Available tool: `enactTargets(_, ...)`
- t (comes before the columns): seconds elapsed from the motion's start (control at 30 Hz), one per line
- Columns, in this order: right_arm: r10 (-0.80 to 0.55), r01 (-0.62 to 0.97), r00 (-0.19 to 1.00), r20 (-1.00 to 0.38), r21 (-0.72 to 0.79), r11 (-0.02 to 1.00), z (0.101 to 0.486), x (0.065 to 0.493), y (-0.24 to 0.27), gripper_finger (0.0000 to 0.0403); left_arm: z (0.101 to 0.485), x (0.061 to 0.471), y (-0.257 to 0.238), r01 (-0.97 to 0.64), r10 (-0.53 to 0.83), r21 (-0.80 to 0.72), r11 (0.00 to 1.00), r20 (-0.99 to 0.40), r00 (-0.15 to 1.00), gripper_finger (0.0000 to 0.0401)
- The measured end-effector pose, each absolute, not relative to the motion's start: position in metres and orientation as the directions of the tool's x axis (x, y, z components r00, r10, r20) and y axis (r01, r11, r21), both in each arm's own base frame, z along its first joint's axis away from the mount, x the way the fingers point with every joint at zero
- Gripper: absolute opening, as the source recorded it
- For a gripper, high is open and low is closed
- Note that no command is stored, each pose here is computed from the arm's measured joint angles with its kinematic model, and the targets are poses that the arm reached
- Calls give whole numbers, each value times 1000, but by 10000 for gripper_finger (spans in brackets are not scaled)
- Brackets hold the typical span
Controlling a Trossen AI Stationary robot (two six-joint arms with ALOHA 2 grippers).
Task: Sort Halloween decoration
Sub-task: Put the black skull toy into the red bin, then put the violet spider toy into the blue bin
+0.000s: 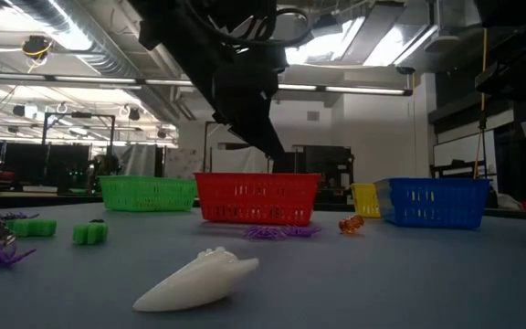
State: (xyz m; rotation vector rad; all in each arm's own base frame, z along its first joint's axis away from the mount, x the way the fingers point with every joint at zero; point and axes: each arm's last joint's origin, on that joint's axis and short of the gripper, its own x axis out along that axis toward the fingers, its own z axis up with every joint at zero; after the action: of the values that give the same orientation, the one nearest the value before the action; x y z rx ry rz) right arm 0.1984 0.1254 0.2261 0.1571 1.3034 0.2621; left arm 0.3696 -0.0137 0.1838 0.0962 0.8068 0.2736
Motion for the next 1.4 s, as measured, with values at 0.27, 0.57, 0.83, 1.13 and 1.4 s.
enactTargets(0.27,279,-103,241,-930,261,960,226,198,125,209,184,370,-13,-207,279,188,960,-699,658,168)
enactTargets(0.57,278,-102,241,-930,261,960,226,198,125,209,184,370,-13,-209,280,187,960,-698,659,229)
enactTargets(0.83,207,-82,292,-934,191,978,226,200,123,209,187,373,-16,-217,274,170,961,-663,696,230)
enactTargets(1.13,267,-117,467,-843,241,963,235,216,132,209,202,368,-39,-175,226,142,974,-627,746,213)
enactTargets(1.4,287,-165,632,-720,237,957,244,232,139,209,224,352,-78,-77,135,121,990,-598,790,211)
